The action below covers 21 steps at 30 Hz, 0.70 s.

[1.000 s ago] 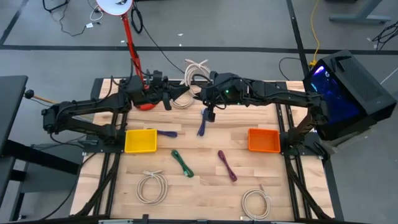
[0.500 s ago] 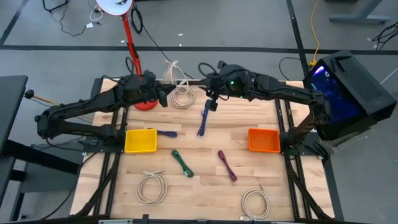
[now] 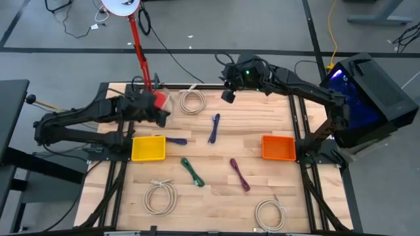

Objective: Pick & Place USB Port
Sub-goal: Put the light brown HDMI cable into the yellow bin

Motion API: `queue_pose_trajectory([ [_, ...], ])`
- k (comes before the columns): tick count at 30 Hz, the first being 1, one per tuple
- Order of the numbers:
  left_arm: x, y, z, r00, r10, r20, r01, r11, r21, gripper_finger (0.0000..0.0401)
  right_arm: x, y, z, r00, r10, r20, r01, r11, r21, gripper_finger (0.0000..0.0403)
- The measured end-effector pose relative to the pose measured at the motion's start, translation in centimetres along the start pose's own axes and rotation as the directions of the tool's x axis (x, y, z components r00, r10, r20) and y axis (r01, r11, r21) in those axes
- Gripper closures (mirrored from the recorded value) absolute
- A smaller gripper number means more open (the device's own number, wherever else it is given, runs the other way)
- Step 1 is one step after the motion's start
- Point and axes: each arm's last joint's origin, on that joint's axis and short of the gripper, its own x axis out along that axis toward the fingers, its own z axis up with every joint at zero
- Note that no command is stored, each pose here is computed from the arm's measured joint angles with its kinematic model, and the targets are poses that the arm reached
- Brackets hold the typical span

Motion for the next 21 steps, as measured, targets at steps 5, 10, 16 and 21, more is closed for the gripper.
queue_pose_trajectory([
  [5,-2.6,-0.8,-0.9,0.987,0.091,-0.131,-0.084,0.995,0.062,0.039,0.5,-1.7,-0.8,0.999,-0.009,-0.04,0.01,1.0,0.029,0.0305],
  [10,-7.0,-2.0,0.4,0.987,0.064,-0.147,-0.052,0.995,0.087,0.039,0.8,-2.7,-1.2,0.999,0.03,-0.045,-0.027,0.997,0.07,0.0305],
  [16,-9.5,-2.6,0.0,0.914,-0.029,-0.404,0.085,0.989,0.12,0.039,1.0,-3.3,-1.5,0.998,0.023,-0.055,-0.018,0.997,0.079,0.0305],
  [21,-9.2,-2.3,-1.4,0.768,0.099,-0.633,0.02,0.984,0.178,0.039,1.0,-3.7,-1.6,0.998,0.015,-0.058,-0.01,0.996,0.084,0.0305],
])
